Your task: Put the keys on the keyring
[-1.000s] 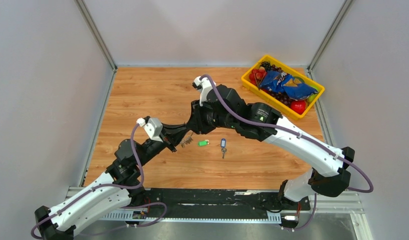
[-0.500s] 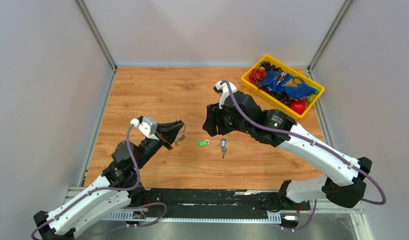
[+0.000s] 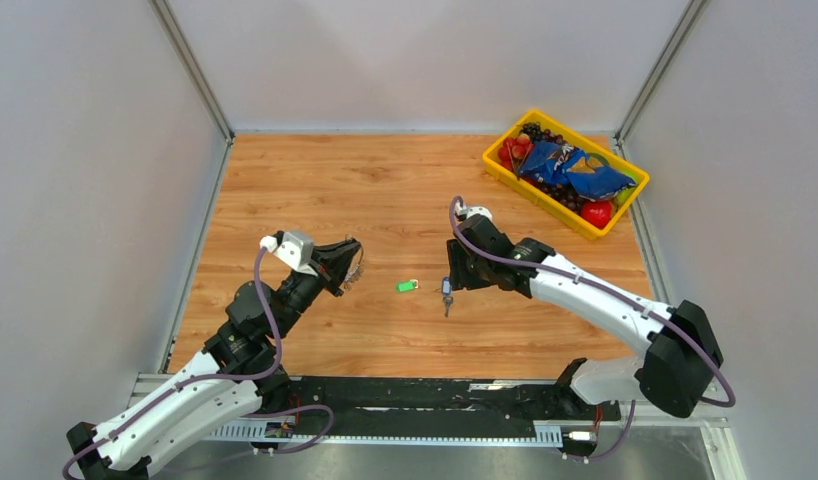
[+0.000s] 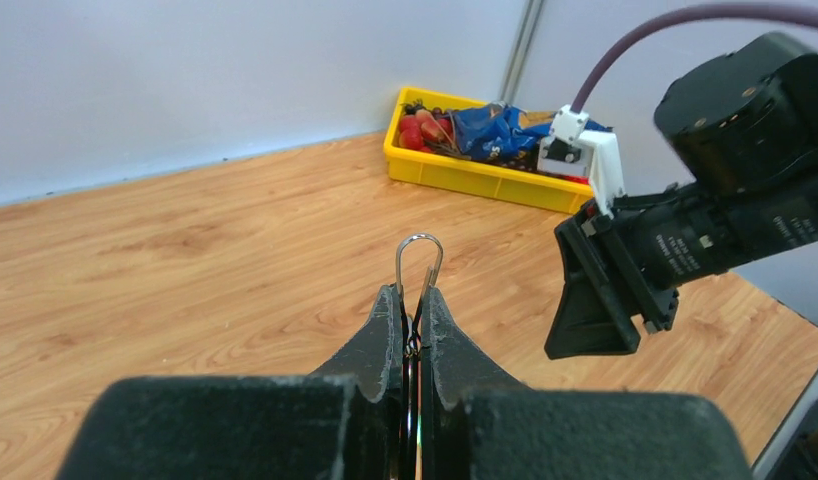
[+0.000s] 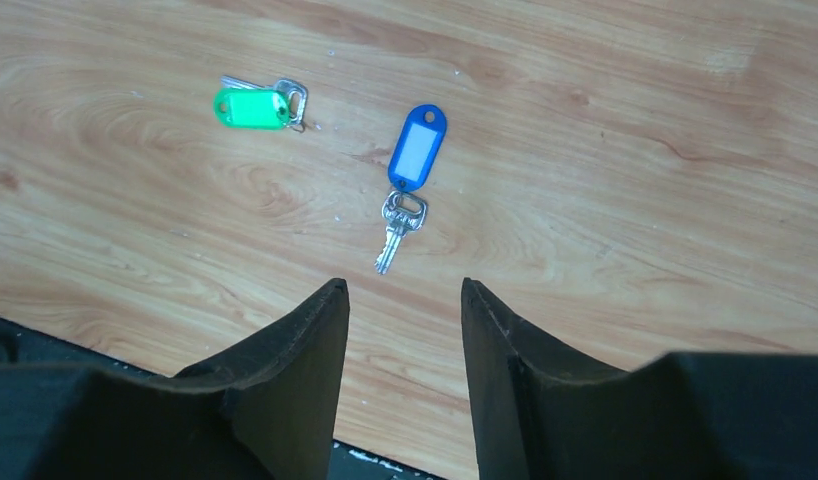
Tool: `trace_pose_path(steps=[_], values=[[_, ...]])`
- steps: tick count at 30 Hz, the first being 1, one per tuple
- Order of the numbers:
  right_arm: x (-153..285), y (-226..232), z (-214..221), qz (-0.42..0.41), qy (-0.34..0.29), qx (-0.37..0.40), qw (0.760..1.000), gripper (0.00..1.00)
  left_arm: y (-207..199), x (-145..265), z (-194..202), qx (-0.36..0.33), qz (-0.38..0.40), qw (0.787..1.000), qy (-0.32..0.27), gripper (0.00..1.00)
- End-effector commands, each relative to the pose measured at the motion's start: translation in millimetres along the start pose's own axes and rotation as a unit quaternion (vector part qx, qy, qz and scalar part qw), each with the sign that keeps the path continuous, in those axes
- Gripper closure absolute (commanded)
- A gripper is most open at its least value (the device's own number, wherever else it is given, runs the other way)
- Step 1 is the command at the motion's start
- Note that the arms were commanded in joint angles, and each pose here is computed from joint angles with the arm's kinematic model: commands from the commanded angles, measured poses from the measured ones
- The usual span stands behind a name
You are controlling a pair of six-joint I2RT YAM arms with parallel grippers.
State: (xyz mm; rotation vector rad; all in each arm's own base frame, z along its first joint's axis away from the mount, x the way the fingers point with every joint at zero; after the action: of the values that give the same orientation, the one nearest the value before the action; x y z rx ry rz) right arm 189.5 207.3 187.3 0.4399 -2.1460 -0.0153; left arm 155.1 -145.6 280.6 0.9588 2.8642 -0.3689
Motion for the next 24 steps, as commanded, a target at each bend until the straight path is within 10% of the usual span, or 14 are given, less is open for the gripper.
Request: trace_pose_path(steps=[1, 24], values=[[-25.7, 7.3, -8.5, -0.011, -0.026, -0.024, 0.999, 0.53, 1.2, -0.4, -9.6, 0.008, -0.012, 1.0, -0.017, 1.0], [-90.7, 8.7, 19.4, 0.012, 0.052, -0.009, 0.999, 0.68, 2.8, -0.6, -1.8, 0.006, -0.015, 1.0, -0.008, 1.0]])
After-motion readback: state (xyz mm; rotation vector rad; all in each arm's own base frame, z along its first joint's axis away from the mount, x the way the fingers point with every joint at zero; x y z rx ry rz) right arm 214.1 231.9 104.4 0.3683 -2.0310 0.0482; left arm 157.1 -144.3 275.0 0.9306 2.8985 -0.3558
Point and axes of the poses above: each gripper's point midway between its finger pads, its own x axis back along the fingers, its own y axis along the line the jaws close on, z = x × y, the point moved 7 cm from there along x, back along the fingers, and after that the axes turned 2 degrees about x, right-handed, at the moved point
